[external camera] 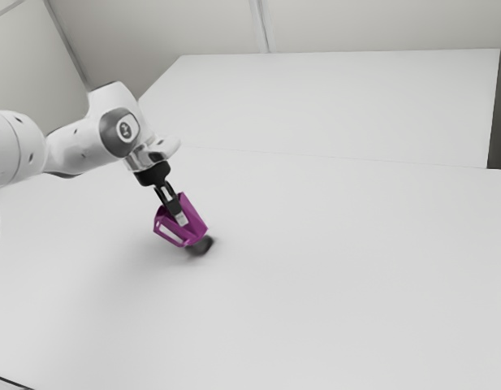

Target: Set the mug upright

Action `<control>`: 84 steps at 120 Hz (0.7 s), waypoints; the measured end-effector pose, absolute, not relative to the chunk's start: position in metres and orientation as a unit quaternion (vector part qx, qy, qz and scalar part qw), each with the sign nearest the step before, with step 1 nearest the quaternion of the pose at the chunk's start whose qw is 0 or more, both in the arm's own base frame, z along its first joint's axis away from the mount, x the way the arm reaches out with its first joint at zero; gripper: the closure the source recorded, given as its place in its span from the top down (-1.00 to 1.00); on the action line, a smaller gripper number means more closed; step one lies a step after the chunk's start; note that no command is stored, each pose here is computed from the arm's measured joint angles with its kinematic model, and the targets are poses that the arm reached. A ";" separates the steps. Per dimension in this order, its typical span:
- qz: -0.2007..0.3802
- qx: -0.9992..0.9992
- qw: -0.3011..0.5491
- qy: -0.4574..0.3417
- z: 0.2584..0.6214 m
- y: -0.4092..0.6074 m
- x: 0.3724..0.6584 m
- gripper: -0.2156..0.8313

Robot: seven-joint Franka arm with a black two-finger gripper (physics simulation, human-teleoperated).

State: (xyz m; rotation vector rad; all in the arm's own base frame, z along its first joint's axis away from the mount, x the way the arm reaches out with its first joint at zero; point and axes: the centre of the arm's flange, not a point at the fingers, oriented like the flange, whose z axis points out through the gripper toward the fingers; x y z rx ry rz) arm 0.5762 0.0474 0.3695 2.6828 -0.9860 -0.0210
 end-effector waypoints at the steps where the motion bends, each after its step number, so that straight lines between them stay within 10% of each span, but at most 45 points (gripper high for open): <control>1: -0.008 0.929 0.138 -0.343 0.369 0.047 0.576 -0.91; 59: -0.028 0.927 0.027 -0.374 0.353 0.017 0.573 -0.91; 84: -0.032 0.927 0.016 -0.374 0.352 0.012 0.574 -0.08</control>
